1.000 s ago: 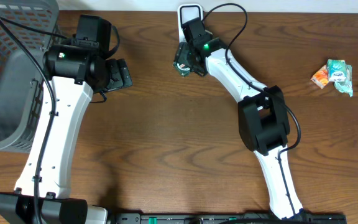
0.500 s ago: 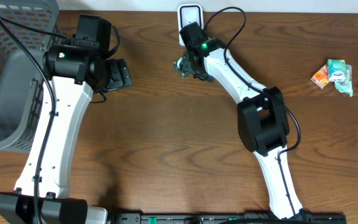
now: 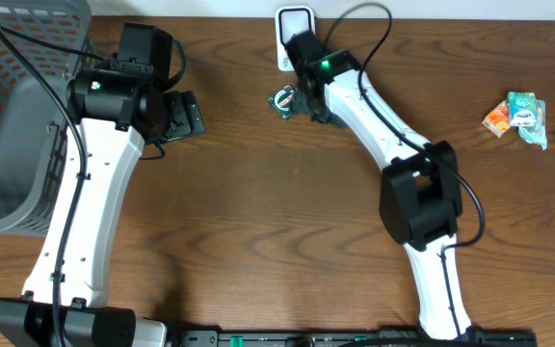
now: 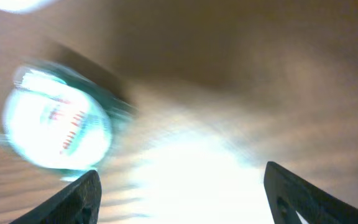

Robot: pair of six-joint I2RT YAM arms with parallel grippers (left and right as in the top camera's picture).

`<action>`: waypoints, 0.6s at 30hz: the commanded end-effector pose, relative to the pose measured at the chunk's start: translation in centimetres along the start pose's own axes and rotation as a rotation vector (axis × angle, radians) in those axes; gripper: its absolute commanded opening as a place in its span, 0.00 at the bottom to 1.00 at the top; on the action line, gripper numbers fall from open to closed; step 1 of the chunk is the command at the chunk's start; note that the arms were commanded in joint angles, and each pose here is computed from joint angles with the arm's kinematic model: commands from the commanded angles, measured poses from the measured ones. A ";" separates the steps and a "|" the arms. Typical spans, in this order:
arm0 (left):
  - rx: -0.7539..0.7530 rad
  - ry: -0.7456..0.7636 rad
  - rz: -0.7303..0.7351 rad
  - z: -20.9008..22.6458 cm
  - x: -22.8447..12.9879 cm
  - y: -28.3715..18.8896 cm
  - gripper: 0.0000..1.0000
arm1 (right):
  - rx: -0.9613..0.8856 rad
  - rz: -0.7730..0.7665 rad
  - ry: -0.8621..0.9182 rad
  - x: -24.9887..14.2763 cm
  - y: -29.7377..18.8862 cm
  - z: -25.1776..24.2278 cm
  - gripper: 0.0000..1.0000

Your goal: Scan the item barcode

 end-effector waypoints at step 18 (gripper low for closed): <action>0.005 0.005 -0.018 0.2 0.2 -0.5 0.98 | 0.240 -0.171 0.172 2.6 5.0 6.1 0.76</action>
Point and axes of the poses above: each gripper's point midway between its finger pads, its own y axis out along the fingers, its own z axis along the line the jaws close on, x = y × z, the point moved 5 cm from there along -y, back along the fingers, and after that the axes turned 10 degrees about -y, right-handed, at the moved point
